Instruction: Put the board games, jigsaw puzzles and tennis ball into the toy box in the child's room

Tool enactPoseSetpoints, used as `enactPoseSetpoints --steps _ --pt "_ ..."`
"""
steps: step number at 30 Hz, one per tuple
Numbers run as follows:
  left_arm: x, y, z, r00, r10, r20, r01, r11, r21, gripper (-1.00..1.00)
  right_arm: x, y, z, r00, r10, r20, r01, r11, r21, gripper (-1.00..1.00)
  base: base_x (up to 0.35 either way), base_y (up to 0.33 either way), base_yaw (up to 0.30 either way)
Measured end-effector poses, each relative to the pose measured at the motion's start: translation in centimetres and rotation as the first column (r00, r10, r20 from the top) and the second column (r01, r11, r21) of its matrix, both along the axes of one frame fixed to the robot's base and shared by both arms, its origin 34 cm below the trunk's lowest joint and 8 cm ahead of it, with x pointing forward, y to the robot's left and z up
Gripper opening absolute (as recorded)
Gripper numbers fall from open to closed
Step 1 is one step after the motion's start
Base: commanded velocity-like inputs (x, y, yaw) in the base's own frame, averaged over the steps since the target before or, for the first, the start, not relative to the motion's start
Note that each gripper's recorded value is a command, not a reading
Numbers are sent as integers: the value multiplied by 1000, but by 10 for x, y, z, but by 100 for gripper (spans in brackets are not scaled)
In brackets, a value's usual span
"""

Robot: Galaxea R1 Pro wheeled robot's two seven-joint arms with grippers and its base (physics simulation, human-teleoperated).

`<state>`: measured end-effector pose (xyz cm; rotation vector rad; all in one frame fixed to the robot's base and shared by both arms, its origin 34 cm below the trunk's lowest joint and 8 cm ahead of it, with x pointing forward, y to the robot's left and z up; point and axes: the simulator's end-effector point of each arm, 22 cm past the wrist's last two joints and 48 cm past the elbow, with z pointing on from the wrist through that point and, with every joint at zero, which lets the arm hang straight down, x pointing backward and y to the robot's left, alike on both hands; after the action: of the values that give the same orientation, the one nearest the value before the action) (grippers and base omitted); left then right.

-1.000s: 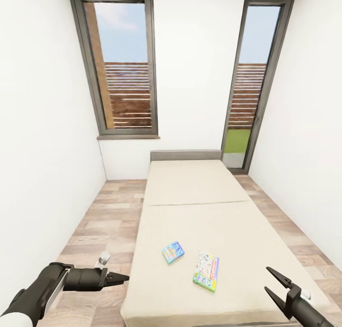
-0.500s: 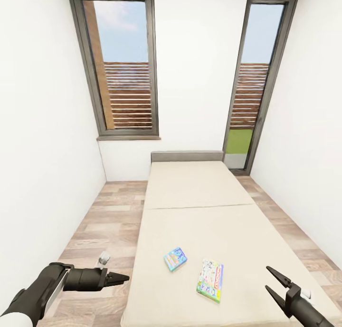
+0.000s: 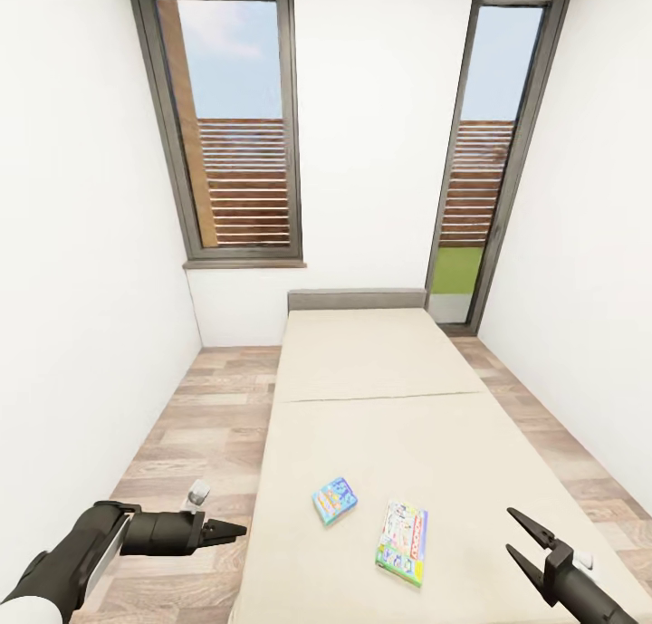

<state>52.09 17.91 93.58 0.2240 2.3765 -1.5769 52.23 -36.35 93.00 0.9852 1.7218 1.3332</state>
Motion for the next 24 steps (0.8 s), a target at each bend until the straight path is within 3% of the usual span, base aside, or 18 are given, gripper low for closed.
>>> enactPoseSetpoints --steps 6,9,15,19,24 --pt "0 0 0 1000 0 0 0 1000 0 100 0 2 -4 1000 1 -13 -1 1000 -10 100 0 0 0" --pt "0 0 0 1000 0 0 0 1000 -2 100 -1 2 -13 999 -2 -52 0 1000 -29 100 0 0 0" --pt "0 0 1 1000 0 1 0 1000 -3 100 5 -1 -36 984 -10 -179 -12 992 -122 100 0 0 0" --pt "0 0 1 1000 0 1 0 1000 -3 100 42 5 -30 973 8 -229 -57 977 -207 100 0 0 0" --pt "0 0 1 1000 0 0 0 1000 -3 100 109 26 -8 947 34 -319 -161 910 -381 100 0 0 0"
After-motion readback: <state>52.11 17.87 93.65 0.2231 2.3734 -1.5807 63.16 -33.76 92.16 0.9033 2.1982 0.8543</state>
